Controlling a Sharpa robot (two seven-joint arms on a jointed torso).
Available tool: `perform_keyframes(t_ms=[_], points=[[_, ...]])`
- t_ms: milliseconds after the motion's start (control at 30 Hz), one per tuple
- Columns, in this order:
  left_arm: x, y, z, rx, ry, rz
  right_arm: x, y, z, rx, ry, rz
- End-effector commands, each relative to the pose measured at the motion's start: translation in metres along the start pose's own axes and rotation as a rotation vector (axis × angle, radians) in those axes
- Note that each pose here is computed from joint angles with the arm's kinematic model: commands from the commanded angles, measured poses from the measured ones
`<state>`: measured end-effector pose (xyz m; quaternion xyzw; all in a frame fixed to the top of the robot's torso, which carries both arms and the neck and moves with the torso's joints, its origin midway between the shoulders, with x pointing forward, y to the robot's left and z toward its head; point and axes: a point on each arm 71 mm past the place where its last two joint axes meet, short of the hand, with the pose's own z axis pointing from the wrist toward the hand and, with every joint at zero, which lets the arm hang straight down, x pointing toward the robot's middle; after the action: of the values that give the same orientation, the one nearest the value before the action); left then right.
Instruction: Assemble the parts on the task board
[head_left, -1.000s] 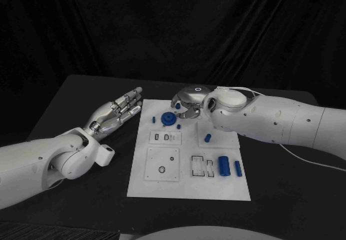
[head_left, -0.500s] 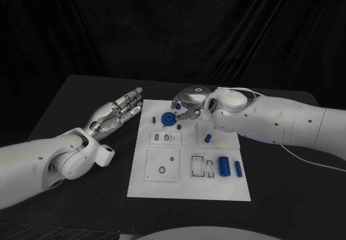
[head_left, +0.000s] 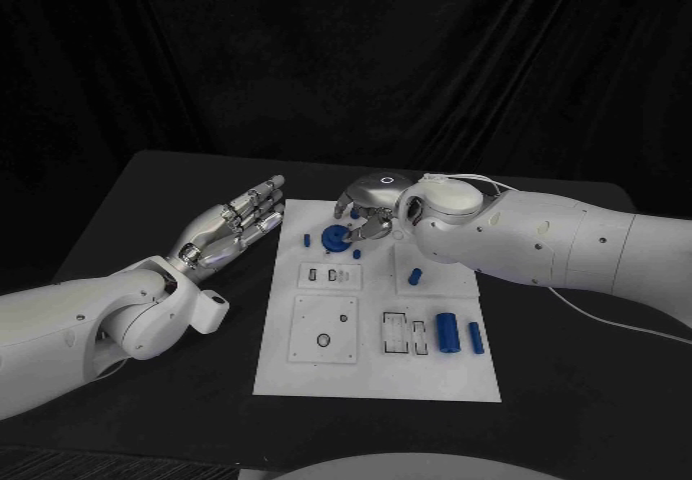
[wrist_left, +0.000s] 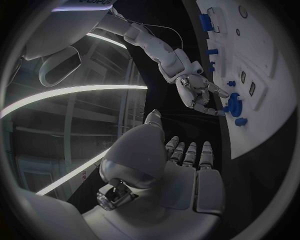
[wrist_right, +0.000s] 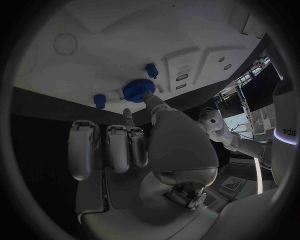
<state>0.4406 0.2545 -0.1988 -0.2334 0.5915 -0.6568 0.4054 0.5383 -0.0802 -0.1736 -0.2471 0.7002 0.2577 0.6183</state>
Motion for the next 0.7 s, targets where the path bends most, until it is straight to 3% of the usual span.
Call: perform_keyframes(t_ms=[33, 700], points=[[0.0015, -0.0099, 0.0008, 0.131, 0.009, -0.012, 0.005, 0.002, 0.002, -0.009, 0.027, 0.000], [0.0025, -0.0090, 0.0025, 0.129, 0.018, -0.019, 0.015, 0.007, 0.011, -0.026, 0.048, 0.004]])
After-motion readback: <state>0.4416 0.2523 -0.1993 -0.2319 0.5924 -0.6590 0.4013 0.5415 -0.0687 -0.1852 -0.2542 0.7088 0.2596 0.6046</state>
